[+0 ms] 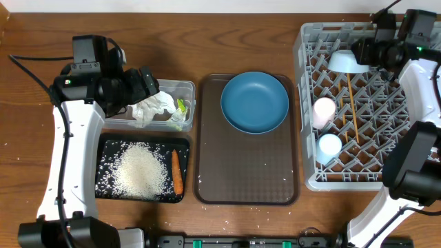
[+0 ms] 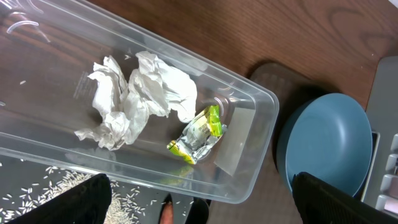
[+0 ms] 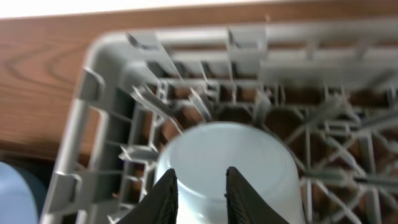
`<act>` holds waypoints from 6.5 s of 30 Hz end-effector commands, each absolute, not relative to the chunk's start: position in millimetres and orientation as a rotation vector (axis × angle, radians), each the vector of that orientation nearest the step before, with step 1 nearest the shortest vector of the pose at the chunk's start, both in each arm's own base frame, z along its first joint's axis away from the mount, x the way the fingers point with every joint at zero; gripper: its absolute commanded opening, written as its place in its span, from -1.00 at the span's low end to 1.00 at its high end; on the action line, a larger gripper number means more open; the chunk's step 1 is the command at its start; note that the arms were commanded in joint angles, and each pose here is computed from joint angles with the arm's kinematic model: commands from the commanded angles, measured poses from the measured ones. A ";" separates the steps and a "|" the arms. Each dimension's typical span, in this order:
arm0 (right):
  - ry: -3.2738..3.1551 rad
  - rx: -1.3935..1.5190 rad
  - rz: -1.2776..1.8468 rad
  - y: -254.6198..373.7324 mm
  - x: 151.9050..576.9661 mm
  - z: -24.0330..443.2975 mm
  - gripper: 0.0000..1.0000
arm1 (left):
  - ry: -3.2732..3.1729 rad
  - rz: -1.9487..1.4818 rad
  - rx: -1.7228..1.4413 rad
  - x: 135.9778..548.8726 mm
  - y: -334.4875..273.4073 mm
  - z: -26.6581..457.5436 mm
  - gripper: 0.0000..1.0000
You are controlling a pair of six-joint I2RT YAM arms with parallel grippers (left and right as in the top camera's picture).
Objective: Sort waste into correct bins and load items into the dishwasher rack
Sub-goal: 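Open the right gripper, release the bowl, and move toward the blue plate, then lower the right gripper onto the blue plate's rim and grasp it, then lift the blue plate and carry it tilted into the rack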
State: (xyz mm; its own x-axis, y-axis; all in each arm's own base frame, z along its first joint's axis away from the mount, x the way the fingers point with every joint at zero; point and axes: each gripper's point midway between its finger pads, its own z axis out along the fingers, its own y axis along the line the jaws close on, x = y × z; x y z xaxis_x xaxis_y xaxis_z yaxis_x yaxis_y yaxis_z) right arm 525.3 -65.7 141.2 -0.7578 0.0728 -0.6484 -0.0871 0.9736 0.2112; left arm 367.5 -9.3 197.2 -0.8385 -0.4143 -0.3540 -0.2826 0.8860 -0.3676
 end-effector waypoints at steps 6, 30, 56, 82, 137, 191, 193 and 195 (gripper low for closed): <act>2.592 0.111 0.222 -79.0 494.4 113.7 -0.51 | 2.616 -0.410 -0.506 368.7 -6.9 199.9 0.89; 2.596 -0.248 0.821 110.6 399.8 217.2 -0.41 | 2.616 -0.410 -0.506 368.7 -6.9 199.9 0.89; 2.470 -0.886 0.120 261.2 340.6 82.9 -0.22 | 2.616 -0.410 -0.506 368.7 -6.9 199.9 0.89; 2.481 -0.904 0.166 254.1 321.6 39.4 -0.24 | 2.616 -0.410 -0.506 368.7 -6.9 199.9 0.89; 2.511 -0.952 0.290 251.5 290.7 60.4 -0.08 | 2.616 -0.410 -0.506 368.8 -6.9 199.9 0.89; 1.810 0.197 1.534 -37.2 329.2 316.0 -0.98 | 2.616 -0.410 -0.506 368.7 -6.9 199.9 0.90; 1.812 0.239 1.552 -46.4 336.2 304.0 -0.98 | 2.616 -0.410 -0.506 368.7 -6.9 199.9 0.89; 1.815 0.277 1.572 -54.0 342.8 291.2 -0.98 | 2.616 -0.410 -0.506 368.7 -6.9 199.9 0.89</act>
